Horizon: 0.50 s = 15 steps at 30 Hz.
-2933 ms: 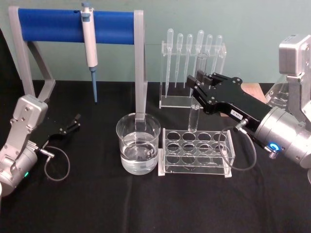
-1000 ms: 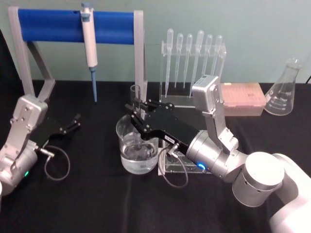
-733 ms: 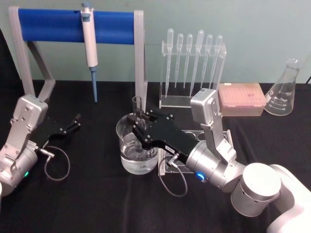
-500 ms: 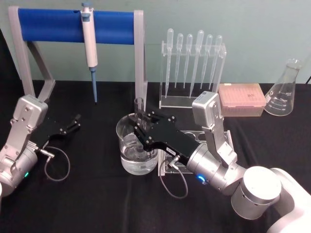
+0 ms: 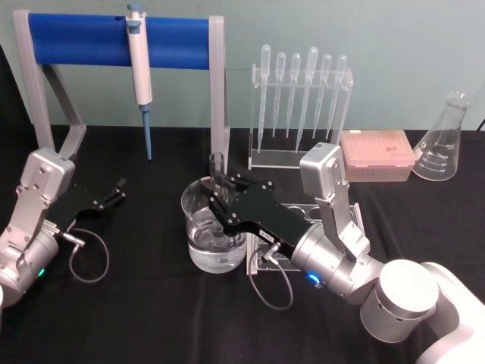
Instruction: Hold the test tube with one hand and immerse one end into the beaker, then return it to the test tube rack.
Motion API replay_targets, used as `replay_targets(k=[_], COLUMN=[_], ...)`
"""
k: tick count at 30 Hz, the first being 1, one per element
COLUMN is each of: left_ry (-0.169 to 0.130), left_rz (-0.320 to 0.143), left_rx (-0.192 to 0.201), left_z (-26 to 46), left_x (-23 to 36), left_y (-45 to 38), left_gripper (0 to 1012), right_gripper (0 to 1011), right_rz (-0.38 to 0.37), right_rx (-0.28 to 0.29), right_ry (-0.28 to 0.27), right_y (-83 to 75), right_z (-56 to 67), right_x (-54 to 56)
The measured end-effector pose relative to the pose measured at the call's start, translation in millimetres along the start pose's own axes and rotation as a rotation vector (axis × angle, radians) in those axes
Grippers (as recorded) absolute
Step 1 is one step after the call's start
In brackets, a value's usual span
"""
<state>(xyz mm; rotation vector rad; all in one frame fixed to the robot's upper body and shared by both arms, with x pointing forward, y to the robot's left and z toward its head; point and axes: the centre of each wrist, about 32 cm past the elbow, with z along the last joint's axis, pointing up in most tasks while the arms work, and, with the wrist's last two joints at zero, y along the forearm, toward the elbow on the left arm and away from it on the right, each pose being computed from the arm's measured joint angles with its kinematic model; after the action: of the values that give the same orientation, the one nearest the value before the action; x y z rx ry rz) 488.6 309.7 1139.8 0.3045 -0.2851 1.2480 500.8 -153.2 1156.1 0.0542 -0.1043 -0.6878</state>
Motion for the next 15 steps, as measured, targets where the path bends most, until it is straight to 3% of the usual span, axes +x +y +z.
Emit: replay_targets(k=[15], left_ry=[0.0], left_rz=[0.0], left_rx=[0.0], left_z=[0.0], left_x=[0.0], left_y=[0.0], left_gripper=[1000], right_gripper=[227], right_rz=[0.001], right_rx=[0.001], right_ry=[-0.001], right_y=[0.2], right_z=[0.6], right_x=[0.1])
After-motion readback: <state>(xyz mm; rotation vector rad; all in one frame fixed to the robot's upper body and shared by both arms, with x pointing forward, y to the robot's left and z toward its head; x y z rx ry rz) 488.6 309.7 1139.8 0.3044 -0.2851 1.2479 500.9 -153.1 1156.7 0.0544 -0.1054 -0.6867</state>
